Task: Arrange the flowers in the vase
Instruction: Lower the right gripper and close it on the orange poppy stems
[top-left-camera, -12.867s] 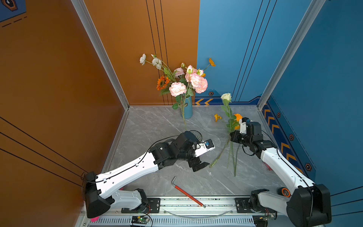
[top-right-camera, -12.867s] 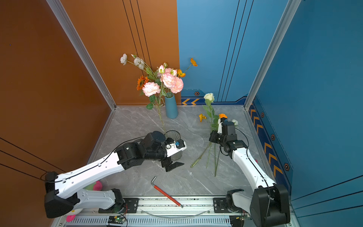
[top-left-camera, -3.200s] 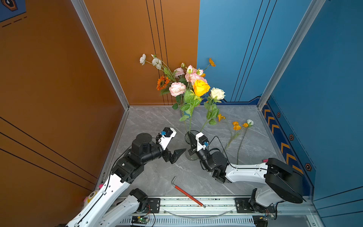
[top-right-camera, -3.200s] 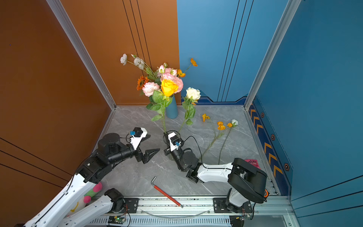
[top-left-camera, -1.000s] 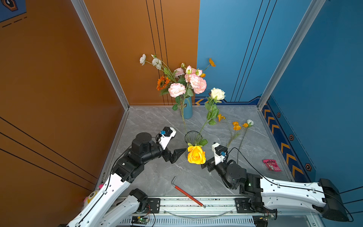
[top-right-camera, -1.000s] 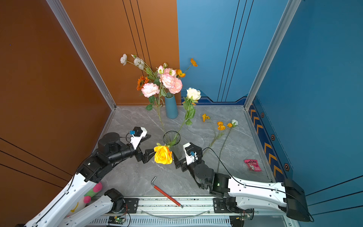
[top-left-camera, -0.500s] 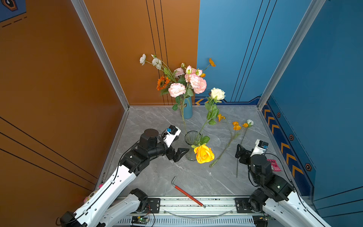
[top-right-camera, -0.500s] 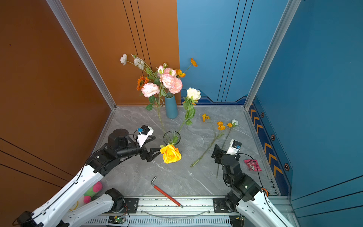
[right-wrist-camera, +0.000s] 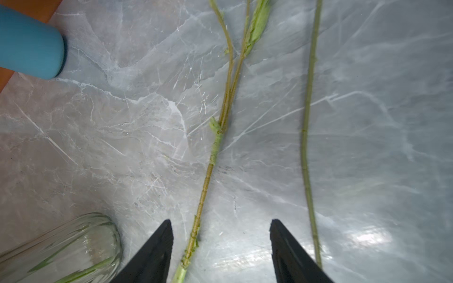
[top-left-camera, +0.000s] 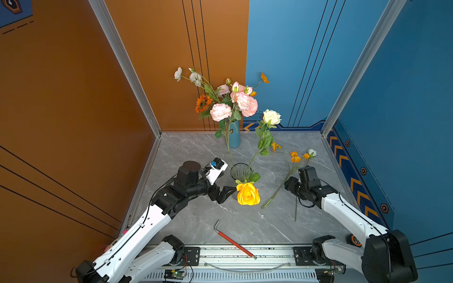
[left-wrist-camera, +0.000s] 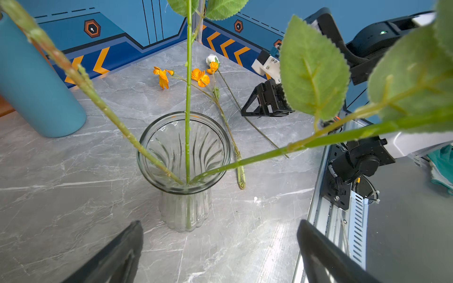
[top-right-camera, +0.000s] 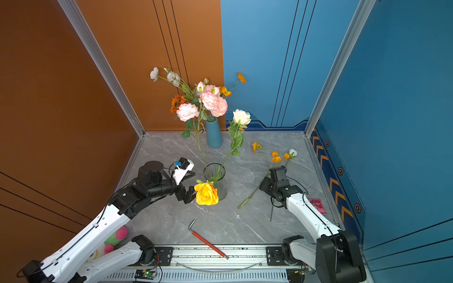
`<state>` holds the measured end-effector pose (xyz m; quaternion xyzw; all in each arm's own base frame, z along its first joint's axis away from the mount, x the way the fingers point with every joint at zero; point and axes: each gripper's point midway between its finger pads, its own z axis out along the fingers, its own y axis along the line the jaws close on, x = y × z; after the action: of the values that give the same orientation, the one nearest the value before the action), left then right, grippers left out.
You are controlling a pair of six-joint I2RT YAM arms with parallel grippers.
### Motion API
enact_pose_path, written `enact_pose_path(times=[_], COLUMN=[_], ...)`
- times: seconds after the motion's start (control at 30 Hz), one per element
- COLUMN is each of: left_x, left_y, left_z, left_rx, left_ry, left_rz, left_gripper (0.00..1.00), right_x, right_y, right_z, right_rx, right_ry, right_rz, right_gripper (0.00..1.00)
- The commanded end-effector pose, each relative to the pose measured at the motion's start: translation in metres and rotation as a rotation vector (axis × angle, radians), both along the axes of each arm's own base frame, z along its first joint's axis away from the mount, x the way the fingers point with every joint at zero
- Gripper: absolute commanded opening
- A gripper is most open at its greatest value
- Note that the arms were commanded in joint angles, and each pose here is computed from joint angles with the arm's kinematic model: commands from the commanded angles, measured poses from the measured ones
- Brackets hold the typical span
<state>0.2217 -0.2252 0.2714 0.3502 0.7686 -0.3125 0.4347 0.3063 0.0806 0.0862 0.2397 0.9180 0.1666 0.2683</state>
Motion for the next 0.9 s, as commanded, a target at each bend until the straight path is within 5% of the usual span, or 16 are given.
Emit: enact_pose_path(times=[0.0,0.87], left_x=[-0.002,-0.006], left_y=[0.001,-0.002], left_z=[0.007,0.008], left_rx=[0.009,0.007], left_ry=[-0.026,-0.030], left_rz=[0.002,-0.018], left_gripper=[0.98,0.98], right_x=[0.029,0.046], right_y=[0.015,0.014], right_z=[0.009,-0.062], right_rx=[0.100,0.142], right_ry=[-0.057,0.046], right_rz=[-0.015,-0.095], right_gripper=[0.59,0.32])
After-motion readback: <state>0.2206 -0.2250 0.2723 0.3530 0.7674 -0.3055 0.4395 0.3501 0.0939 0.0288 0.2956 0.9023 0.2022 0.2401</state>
